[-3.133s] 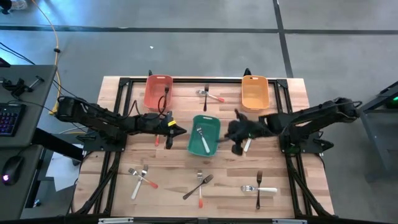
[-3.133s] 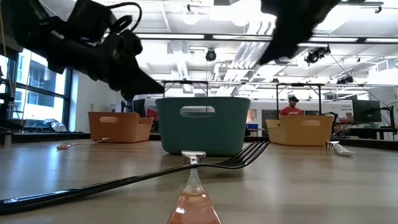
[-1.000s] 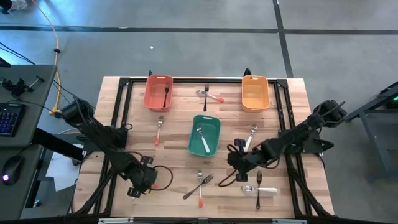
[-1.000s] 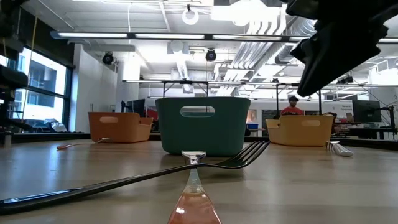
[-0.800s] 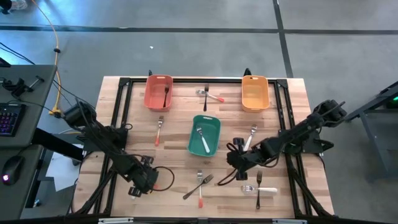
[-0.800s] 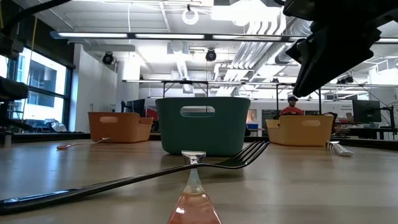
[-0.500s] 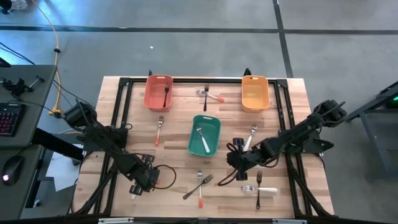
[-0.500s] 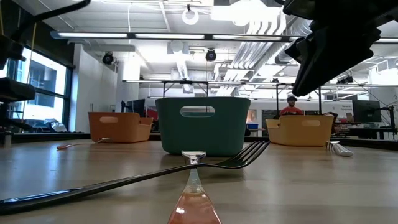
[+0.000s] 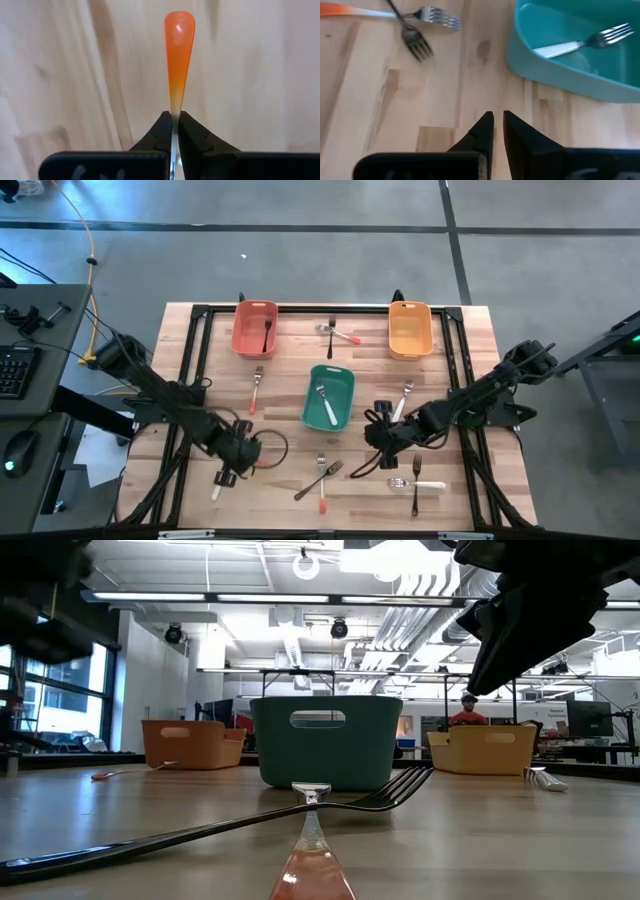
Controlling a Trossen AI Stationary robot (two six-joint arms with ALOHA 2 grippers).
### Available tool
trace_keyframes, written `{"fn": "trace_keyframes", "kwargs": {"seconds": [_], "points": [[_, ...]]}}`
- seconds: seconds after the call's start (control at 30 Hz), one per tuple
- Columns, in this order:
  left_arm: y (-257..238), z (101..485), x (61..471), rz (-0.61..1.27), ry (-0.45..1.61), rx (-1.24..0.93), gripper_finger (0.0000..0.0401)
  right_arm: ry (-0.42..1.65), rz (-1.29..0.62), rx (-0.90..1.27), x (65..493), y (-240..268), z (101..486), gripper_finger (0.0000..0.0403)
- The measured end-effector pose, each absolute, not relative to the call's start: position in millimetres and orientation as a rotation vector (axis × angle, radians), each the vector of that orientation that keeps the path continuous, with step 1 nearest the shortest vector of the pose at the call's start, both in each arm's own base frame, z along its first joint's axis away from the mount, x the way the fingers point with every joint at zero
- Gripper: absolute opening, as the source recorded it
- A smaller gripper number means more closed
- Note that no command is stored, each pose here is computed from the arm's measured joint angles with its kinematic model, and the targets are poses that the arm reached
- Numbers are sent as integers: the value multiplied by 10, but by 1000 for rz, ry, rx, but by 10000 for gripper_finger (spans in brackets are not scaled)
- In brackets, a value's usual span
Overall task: Sort silverware by color (type)
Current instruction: Put the bottom left orange fork into the yellow bin
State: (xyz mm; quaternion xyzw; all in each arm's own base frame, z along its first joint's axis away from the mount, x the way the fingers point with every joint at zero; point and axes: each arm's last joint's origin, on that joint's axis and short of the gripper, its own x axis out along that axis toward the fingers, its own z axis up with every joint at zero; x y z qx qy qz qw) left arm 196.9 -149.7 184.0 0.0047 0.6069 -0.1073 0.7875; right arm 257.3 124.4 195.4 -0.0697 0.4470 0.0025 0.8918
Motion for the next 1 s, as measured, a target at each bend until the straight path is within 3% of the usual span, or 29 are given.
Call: {"fn": "trace_keyframes", "kwargs": {"seconds": [0.13,0.4,0.57,0.83,1.0], "points": [[-1317,2028,2058,-181,1086,-39,2,868,-13,-154,2592,1226,1911,23],[-763,2256,2244,-109,435,-146,1,498,-10,6,2769,975,1819,28],[-330,2305,2325,-74,126,-139,1,329,-85,31,2931,675,1972,68],[107,2384,2431,-69,-91,-30,1,150,-109,121,3151,195,2303,167],[300,2321,2486,-46,-108,-30,1,95,-120,109,3213,35,2449,182]]}}
